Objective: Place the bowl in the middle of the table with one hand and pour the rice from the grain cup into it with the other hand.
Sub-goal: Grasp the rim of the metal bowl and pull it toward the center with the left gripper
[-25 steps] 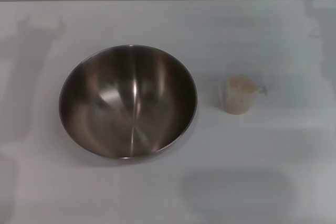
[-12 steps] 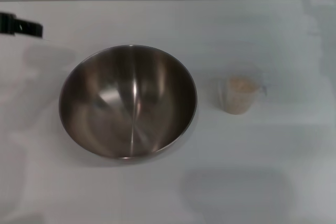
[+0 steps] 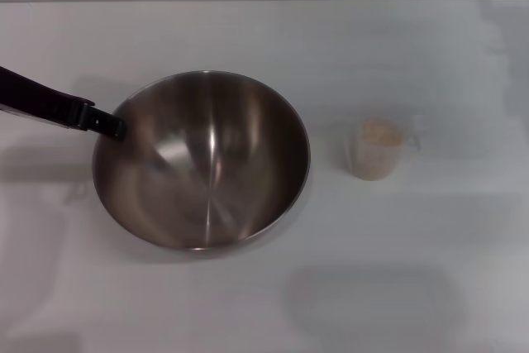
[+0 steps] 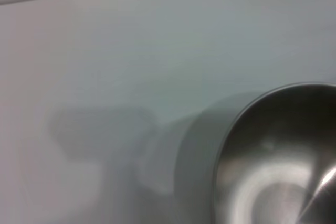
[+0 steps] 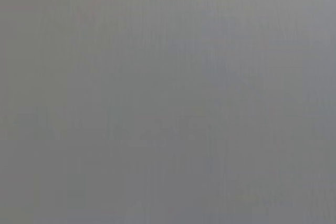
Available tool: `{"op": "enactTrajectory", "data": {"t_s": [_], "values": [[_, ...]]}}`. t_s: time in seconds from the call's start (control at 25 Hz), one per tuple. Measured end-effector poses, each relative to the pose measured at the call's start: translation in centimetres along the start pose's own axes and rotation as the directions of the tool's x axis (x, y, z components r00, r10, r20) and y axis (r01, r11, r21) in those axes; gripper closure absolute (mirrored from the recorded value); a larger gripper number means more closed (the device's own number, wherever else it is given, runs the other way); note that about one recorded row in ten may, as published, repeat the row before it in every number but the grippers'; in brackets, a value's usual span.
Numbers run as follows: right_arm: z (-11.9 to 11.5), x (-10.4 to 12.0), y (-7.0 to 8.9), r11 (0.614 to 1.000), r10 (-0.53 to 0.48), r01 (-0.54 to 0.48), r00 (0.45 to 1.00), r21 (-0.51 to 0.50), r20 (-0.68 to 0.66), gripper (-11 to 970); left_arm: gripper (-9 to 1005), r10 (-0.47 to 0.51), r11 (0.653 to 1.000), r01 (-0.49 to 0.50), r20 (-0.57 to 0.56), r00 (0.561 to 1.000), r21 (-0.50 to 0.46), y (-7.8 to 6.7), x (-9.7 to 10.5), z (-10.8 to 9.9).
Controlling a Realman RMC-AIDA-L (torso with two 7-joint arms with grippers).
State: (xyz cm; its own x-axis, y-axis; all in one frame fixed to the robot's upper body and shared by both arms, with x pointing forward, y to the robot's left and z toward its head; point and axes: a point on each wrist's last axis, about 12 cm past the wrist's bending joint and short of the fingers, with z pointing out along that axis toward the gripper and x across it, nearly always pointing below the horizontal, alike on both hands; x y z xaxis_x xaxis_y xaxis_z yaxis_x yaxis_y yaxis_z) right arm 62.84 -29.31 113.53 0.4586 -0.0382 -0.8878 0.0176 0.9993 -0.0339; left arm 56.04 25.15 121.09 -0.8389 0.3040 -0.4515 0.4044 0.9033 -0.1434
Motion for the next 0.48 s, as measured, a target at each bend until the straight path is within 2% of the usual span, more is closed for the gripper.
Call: {"op": "enactTrajectory", "data": {"t_s": [0.48], "values": [[-0.1,0.1,-0.1,1.000,-0.002,0.002,1.000,0.000,-0.003,333,209,-0.024,1.000,0.024,-0.046,0.999,0.011,0.8,0.3,3.0]]}}
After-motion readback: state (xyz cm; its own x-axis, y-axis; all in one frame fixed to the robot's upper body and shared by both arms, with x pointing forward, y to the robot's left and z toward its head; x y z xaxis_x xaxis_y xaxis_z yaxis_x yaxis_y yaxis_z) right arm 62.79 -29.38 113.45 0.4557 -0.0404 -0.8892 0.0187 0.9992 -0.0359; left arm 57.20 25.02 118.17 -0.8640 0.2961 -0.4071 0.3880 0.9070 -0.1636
